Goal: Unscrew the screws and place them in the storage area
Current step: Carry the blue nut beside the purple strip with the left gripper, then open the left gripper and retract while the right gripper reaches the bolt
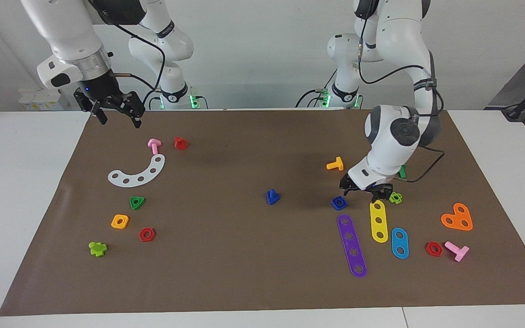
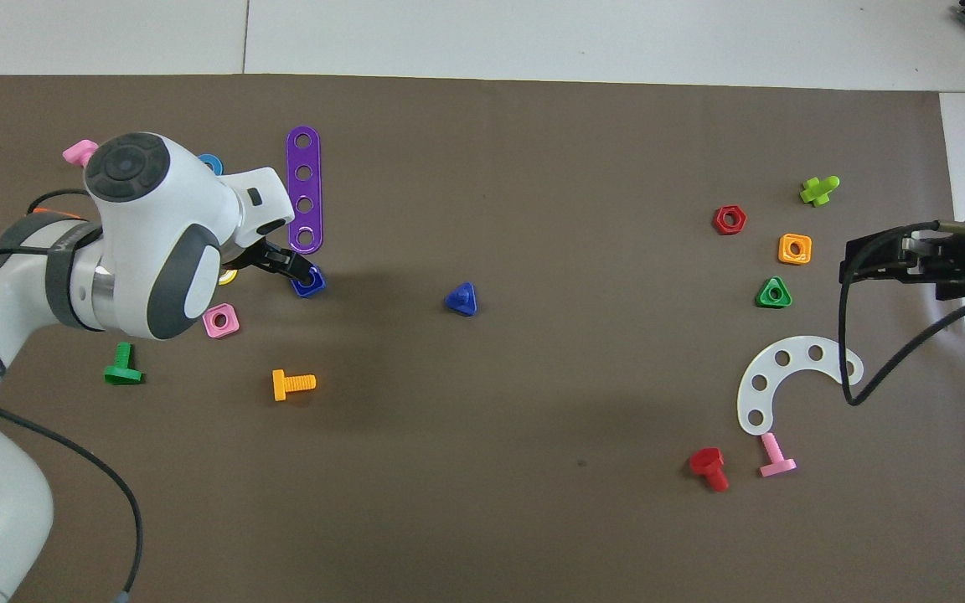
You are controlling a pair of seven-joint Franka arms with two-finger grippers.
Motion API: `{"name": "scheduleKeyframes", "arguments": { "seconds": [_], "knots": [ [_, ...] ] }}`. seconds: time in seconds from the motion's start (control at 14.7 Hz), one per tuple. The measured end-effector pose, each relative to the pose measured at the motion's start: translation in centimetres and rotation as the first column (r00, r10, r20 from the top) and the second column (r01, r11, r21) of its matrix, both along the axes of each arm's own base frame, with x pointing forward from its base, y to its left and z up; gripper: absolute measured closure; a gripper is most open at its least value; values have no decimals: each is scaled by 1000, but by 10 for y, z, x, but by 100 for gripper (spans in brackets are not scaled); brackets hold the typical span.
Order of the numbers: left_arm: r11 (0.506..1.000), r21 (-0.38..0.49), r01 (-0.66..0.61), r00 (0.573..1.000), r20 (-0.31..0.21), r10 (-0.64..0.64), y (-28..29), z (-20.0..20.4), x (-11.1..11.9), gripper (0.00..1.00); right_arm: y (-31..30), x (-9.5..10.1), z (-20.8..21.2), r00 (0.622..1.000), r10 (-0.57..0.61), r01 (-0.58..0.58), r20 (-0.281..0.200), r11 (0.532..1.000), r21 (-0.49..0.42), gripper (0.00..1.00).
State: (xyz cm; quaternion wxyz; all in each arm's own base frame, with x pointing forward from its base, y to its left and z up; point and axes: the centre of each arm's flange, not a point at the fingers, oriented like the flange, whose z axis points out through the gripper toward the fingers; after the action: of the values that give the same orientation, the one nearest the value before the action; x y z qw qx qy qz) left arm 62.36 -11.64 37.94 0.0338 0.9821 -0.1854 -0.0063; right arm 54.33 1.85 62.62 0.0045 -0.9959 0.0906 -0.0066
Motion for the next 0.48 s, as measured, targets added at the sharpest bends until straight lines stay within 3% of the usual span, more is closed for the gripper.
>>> {"name": "scheduleKeyframes", "arguments": {
  "seconds": [0.27,0.48],
  "knots": [
    [999,-42,-20,1000,-15,19,98,59,-11,0,-2,1,-3,1000,26,-26,9,1000,0,0],
    [997,-39,-62,998,-28,61,130,91,-27,0,14,14,-33,994,70,-70,90,998,1,0]
  ]
}}
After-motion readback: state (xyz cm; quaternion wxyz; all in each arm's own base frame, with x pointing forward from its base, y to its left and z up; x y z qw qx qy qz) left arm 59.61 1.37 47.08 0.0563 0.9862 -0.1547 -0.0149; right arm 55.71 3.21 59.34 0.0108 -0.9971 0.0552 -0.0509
